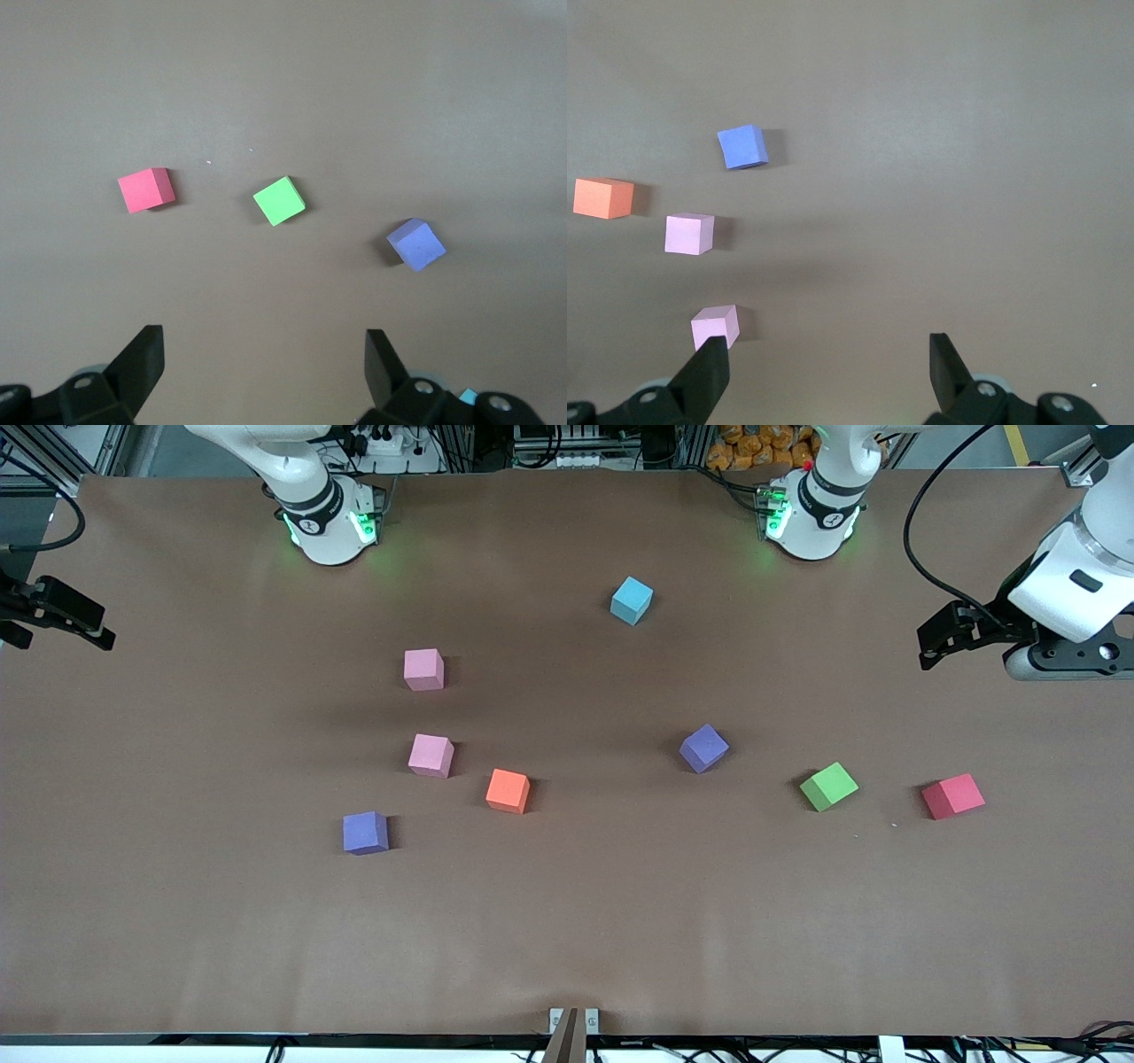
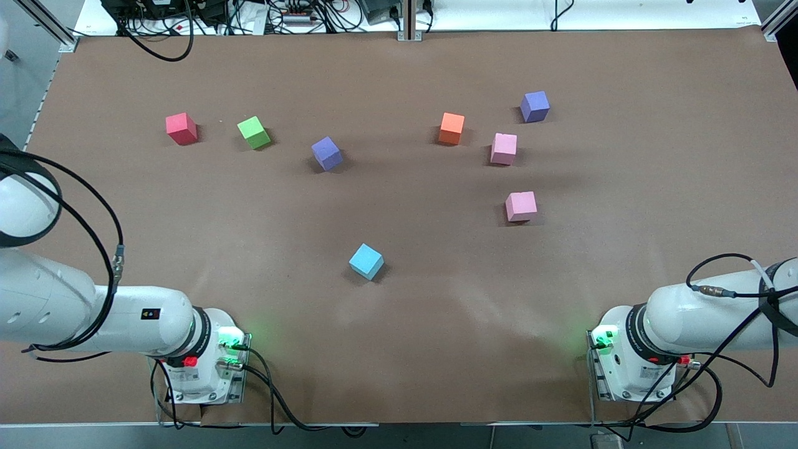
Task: Arrange blocks into number 1
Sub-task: 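Reach the left gripper to the cyan block while the right gripper reaches pink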
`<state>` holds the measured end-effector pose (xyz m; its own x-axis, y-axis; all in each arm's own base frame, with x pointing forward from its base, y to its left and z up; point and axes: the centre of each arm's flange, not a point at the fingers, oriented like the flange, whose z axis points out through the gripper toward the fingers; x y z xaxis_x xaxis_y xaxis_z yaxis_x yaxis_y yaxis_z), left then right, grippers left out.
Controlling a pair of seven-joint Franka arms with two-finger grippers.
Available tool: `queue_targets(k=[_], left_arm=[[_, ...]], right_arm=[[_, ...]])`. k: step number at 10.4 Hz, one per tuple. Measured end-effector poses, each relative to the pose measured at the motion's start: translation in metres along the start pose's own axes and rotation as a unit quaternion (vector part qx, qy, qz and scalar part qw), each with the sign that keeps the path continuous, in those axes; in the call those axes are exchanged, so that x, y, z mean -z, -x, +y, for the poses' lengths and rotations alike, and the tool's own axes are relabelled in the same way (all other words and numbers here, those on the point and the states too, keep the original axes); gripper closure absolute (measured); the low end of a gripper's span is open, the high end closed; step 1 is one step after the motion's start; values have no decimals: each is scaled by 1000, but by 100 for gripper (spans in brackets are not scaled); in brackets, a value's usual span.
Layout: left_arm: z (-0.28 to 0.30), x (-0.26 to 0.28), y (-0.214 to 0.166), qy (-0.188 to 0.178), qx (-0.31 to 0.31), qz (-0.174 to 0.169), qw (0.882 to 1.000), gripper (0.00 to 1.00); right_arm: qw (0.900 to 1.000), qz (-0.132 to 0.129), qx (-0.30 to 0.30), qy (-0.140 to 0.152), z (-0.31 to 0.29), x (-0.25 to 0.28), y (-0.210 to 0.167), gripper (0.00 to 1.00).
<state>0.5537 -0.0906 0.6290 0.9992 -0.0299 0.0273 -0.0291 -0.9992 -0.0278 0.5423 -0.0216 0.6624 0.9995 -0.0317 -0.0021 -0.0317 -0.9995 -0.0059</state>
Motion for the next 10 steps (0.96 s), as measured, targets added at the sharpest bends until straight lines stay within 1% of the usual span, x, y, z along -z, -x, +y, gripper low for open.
queue_targets(k=[3, 5, 6, 7, 9, 10], left_arm=[[1, -2, -1, 1, -1, -2, 1000, 0], [23, -15, -2, 11, -19, -15, 1000, 0], [53, -31, 1, 16, -45, -21, 999, 0], [96, -51, 10, 18, -73, -26, 997, 0], [188, -99, 49, 19, -126, -34, 991, 0], [230, -125, 76, 18, -144, -37, 989, 0]], right_arm=[[1000, 0, 0, 0, 0, 0, 0, 0], [1000, -5, 4, -2, -4, -5, -2, 0], [1000, -13, 10, -10, -16, -21, -12, 0], [1000, -20, 12, -19, -35, -48, -31, 0], [999, -28, 14, -30, -79, -123, -75, 0], [998, -38, 0, -43, -104, -162, -90, 0]])
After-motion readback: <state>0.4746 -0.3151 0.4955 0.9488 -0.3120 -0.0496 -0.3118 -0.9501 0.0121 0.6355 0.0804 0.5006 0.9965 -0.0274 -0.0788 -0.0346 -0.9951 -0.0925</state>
